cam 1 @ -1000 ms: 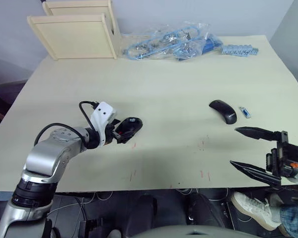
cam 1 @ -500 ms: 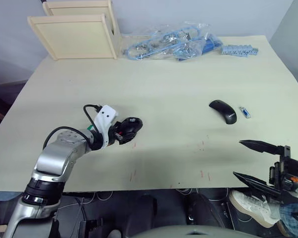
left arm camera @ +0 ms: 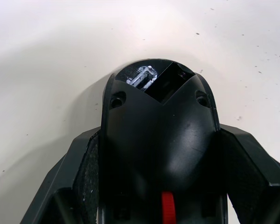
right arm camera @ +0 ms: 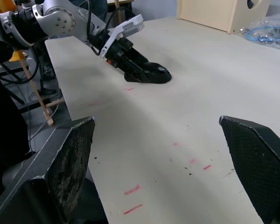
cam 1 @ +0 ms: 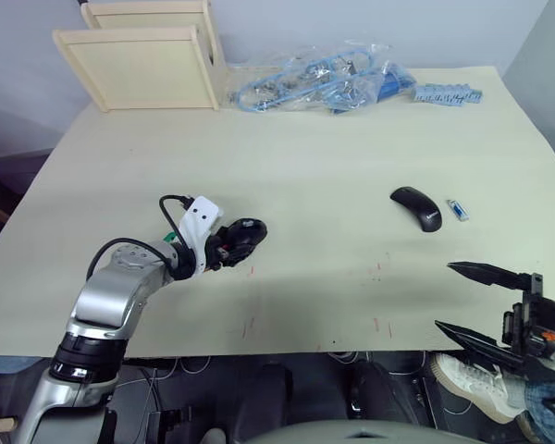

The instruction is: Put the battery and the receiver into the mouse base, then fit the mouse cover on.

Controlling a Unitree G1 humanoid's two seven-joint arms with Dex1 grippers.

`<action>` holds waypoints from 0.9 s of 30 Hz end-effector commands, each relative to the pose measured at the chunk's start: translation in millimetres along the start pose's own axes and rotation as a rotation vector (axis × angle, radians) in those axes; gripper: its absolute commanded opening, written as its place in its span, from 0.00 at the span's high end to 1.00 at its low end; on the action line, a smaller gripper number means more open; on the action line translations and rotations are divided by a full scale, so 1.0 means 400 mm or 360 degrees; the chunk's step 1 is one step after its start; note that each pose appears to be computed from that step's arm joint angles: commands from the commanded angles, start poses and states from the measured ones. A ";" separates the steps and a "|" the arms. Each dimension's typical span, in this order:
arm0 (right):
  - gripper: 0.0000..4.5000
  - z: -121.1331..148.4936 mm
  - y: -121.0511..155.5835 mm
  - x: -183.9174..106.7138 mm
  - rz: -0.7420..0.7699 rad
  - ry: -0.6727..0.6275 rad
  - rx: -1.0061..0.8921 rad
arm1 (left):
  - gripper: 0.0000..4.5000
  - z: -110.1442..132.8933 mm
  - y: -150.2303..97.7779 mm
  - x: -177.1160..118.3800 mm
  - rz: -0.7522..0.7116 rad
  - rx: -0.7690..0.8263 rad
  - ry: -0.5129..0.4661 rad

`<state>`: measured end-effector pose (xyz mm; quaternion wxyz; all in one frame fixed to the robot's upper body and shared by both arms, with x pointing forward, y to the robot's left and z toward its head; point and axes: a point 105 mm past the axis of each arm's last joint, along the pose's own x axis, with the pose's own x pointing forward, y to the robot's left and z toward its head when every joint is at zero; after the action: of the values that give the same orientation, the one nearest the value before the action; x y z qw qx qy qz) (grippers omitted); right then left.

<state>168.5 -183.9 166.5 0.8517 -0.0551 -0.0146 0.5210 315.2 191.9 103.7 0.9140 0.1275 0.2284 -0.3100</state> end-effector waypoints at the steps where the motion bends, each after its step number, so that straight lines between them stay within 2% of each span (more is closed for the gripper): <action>1: 0.00 0.010 -0.001 -0.008 -0.0018 -0.0014 -0.0054 | 0.35 0.014 -0.014 -0.005 -0.0074 0.0055 -0.0052; 4: 0.00 0.007 -0.002 -0.012 -0.0027 -0.0009 -0.0053 | 0.35 0.031 -0.054 -0.011 -0.0242 0.0128 -0.0091; 7: 0.00 0.002 -0.003 -0.017 -0.0038 0.0004 -0.0048 | 0.35 0.045 -0.121 -0.012 -0.0484 0.0218 -0.0104; 14: 0.00 0.001 -0.001 -0.025 -0.0058 0.0030 -0.0045 | 0.35 0.062 -0.189 0.009 -0.0665 0.0420 -0.0127; 18: 0.00 0.001 0.001 -0.035 -0.0072 0.0059 -0.0031 | 0.35 0.086 -0.261 0.050 -0.0811 0.0627 -0.0133; 22: 0.00 0.001 -0.001 -0.037 -0.0086 0.0068 -0.0025 | 0.35 0.094 -0.267 0.084 -0.0768 0.0731 -0.0095; 27: 0.00 -0.003 -0.003 -0.037 -0.0115 0.0076 -0.0022 | 0.35 0.109 -0.287 0.107 -0.0825 0.0779 -0.0082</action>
<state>164.1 -198.8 157.2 0.8700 -0.0567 0.0162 0.4896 288.5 69.1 105.5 0.7584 0.2662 0.1582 -0.5735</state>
